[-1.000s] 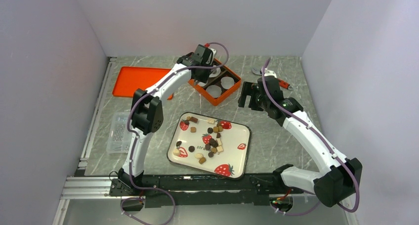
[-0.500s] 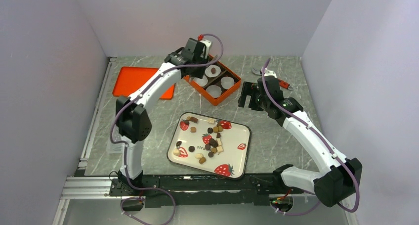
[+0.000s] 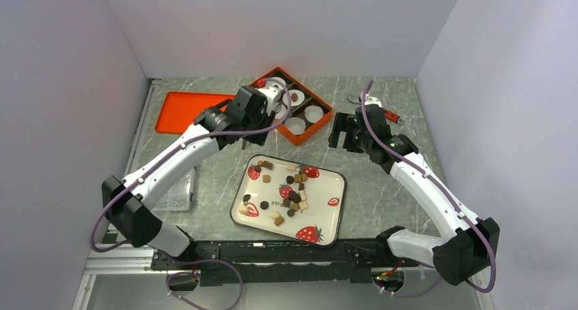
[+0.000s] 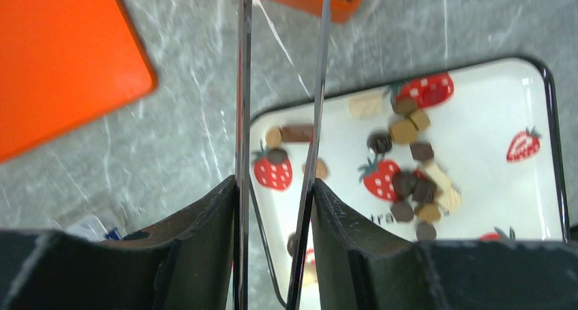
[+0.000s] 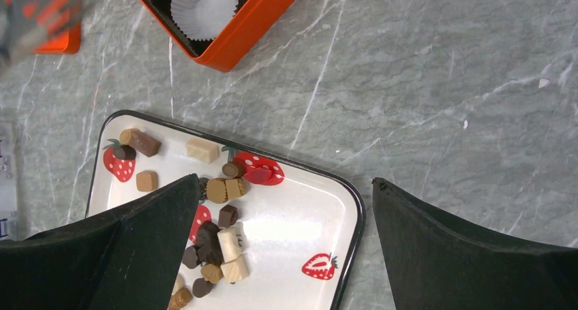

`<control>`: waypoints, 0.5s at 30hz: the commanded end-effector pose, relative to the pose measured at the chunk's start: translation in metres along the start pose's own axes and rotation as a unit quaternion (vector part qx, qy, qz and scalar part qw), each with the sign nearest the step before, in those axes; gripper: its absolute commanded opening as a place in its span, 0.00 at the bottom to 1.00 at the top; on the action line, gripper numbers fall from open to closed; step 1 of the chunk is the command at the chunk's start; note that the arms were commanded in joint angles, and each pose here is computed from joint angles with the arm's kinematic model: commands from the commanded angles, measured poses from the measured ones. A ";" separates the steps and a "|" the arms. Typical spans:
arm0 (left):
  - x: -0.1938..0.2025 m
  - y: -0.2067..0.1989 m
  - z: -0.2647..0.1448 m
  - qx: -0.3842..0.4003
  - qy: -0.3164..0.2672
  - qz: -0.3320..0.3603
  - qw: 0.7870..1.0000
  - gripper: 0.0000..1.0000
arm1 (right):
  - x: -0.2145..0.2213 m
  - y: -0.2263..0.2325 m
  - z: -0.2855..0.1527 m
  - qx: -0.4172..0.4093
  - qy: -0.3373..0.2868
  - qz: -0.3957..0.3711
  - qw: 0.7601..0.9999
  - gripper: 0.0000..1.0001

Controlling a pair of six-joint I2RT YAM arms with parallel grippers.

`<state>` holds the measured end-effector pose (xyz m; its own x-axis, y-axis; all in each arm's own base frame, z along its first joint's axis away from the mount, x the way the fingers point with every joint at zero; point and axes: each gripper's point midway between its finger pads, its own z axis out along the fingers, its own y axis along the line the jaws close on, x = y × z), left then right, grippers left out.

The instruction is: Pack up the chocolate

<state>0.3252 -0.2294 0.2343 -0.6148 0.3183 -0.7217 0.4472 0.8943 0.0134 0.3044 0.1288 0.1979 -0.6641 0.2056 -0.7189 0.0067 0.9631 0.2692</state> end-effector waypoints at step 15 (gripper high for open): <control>0.125 -0.013 -0.048 -0.013 0.102 0.013 0.995 0.46 | -0.009 0.007 -0.004 -0.019 -0.023 0.012 0.999 1.00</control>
<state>0.2240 -0.1990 0.1818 -0.7003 0.4214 -0.5763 0.4862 0.8726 0.0473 0.3049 0.1292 0.1972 -0.6623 0.2071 -0.7200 0.0059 0.9624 0.2714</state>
